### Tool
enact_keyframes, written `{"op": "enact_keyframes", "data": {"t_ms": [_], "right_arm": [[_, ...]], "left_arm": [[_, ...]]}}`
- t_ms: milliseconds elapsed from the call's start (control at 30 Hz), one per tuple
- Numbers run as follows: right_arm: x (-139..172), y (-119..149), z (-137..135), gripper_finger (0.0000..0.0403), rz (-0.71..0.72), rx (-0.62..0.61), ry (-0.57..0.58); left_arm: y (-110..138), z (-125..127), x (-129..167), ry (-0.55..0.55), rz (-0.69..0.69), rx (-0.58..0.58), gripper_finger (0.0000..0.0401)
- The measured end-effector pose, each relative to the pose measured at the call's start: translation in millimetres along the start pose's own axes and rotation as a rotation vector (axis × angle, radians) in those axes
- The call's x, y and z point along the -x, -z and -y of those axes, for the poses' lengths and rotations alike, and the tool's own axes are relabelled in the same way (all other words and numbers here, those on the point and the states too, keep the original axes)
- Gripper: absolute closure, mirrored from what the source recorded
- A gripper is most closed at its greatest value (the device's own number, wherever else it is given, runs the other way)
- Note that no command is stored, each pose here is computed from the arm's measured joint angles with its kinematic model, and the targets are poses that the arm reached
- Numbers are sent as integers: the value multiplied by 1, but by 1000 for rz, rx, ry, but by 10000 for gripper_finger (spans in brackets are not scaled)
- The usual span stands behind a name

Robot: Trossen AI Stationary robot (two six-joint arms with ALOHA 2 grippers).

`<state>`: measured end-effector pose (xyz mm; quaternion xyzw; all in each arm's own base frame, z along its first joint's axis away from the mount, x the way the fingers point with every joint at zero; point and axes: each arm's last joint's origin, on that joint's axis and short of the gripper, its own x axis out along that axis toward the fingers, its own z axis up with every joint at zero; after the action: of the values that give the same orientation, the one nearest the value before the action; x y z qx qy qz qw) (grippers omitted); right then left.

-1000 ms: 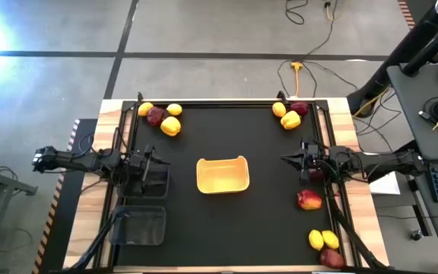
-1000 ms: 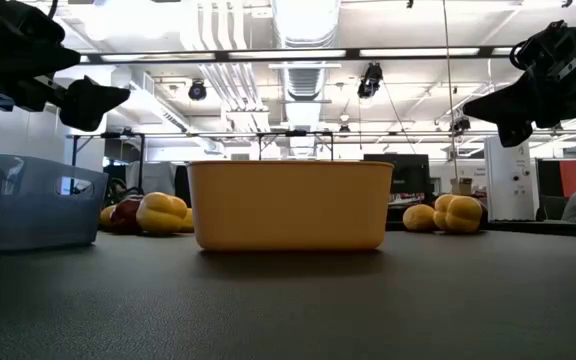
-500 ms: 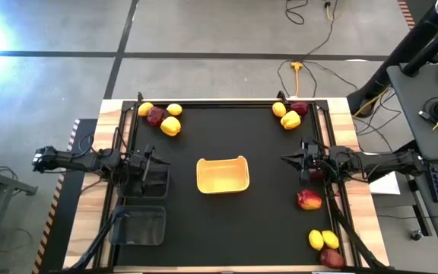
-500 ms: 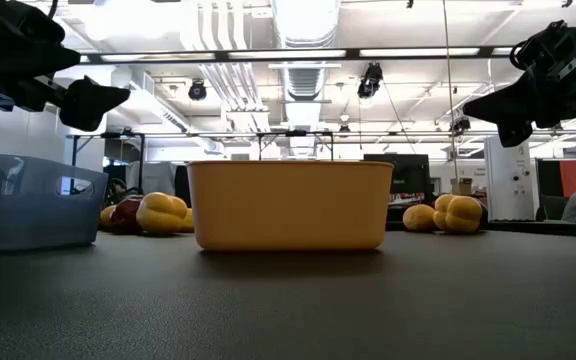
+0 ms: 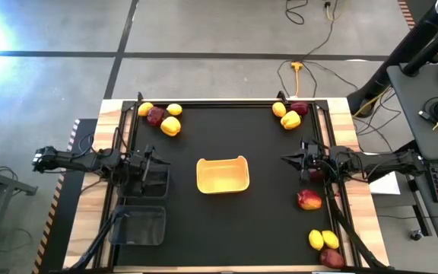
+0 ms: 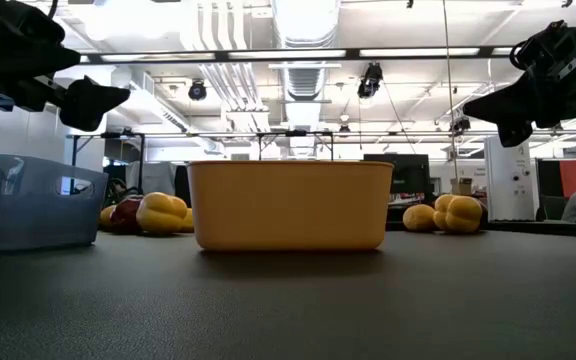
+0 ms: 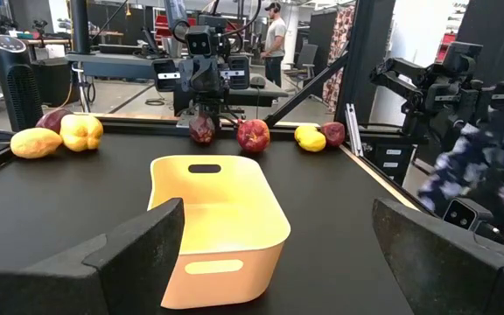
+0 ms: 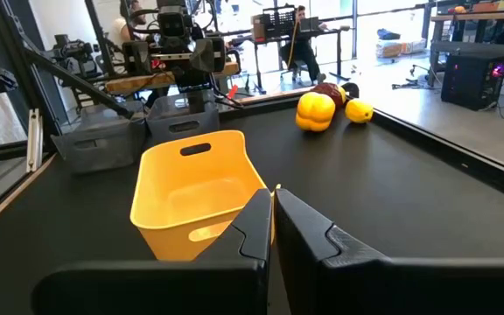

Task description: Sort produce into baskets

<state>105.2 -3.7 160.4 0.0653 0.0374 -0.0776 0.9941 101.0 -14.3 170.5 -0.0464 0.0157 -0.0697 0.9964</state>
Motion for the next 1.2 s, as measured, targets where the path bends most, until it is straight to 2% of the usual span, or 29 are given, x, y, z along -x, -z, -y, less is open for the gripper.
{"op": "enact_keyframes", "data": {"t_ms": [600, 667, 800, 933, 1067, 1200], "right_arm": [[0, 0, 0, 393, 0, 0, 0], [0, 0, 0, 393, 0, 0, 0], [0, 0, 0, 393, 0, 0, 0], [0, 0, 0, 393, 0, 0, 0], [0, 0, 0, 393, 0, 0, 0], [0, 0, 0, 393, 0, 0, 0]], "left_arm": [[0, 0, 0, 0, 0, 1, 49], [-2, 0, 0, -16, 29, 43, 49], [-16, -5, 1, -181, 223, 134, 49], [-30, -11, 4, -431, 416, 183, 49], [-26, -18, 1, -699, 411, 233, 49], [-17, -24, -6, -874, 372, 278, 49]]}}
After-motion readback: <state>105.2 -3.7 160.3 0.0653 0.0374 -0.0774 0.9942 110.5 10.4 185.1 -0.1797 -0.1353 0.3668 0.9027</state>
